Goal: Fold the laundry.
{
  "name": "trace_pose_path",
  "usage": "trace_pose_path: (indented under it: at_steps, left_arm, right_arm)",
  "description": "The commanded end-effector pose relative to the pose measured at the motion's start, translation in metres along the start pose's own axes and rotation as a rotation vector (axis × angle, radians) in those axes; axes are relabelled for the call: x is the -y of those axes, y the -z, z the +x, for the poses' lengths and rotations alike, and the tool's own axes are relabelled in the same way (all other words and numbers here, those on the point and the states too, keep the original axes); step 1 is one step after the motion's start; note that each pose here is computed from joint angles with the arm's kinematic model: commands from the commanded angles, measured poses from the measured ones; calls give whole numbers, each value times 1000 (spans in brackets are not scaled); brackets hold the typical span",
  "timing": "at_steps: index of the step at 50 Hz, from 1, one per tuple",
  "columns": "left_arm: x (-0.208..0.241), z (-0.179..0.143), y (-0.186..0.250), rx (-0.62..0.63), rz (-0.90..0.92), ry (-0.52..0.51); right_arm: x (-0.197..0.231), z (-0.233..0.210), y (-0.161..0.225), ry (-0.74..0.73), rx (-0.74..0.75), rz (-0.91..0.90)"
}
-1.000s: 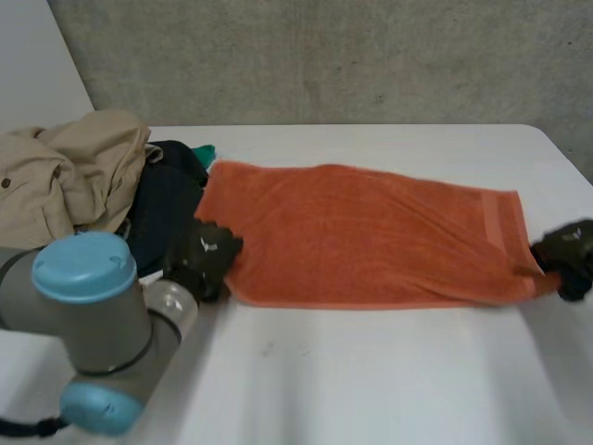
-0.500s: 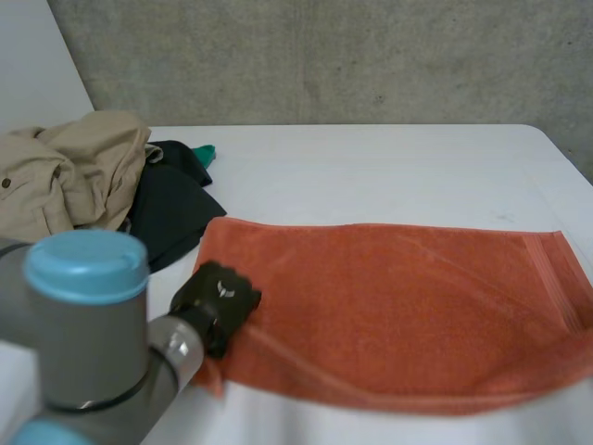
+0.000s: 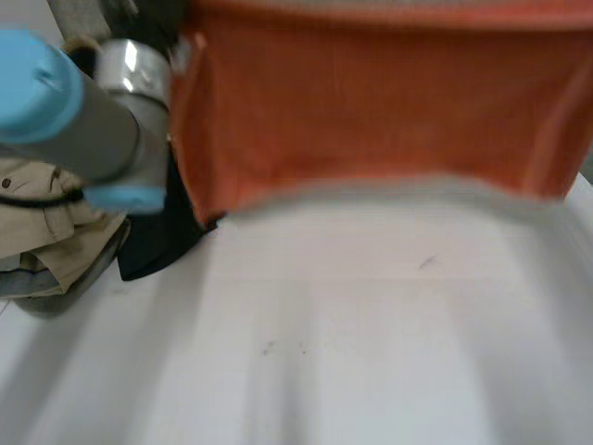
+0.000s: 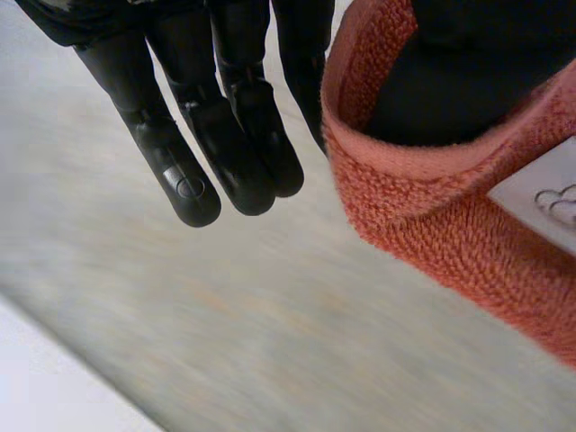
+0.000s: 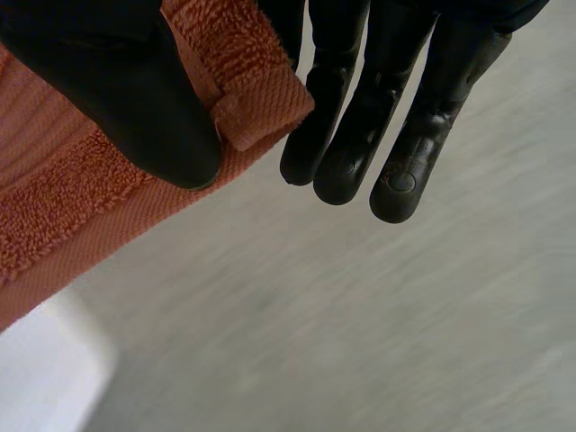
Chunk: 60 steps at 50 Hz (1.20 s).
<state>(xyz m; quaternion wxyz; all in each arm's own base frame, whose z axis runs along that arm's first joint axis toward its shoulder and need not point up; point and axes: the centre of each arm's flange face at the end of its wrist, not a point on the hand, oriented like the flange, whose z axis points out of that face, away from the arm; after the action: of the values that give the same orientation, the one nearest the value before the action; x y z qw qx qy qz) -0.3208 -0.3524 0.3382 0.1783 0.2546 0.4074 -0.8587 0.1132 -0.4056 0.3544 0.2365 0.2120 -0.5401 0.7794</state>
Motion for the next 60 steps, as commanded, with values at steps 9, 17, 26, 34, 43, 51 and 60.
trace_pose_path:
  at_steps: [9, 17, 26, 34, 43, 51, 60]
  left_arm:
    - [-21, 9, 72, -241, -215, 192]
    - [-56, 45, 151, -453, -445, 196]
    - [-80, 73, 206, -600, -582, 180]
    - [-96, 72, 213, -599, -637, 175]
    - [-99, 70, 218, -593, -657, 173]
    - [-105, 67, 218, -574, -680, 184]
    - [-101, 64, 215, -567, -669, 193]
  right_arm:
    - [1, -11, 43, -95, 138, -73]
    - [-64, -58, 85, -39, 374, -383]
    - [-135, -63, 111, 76, 489, -619]
    - [-157, -52, 110, 52, 460, -664]
    - [-159, -47, 108, -2, 441, -664]
    - [-159, -47, 107, -9, 446, -655]
    - [-164, -36, 103, -10, 415, -660]
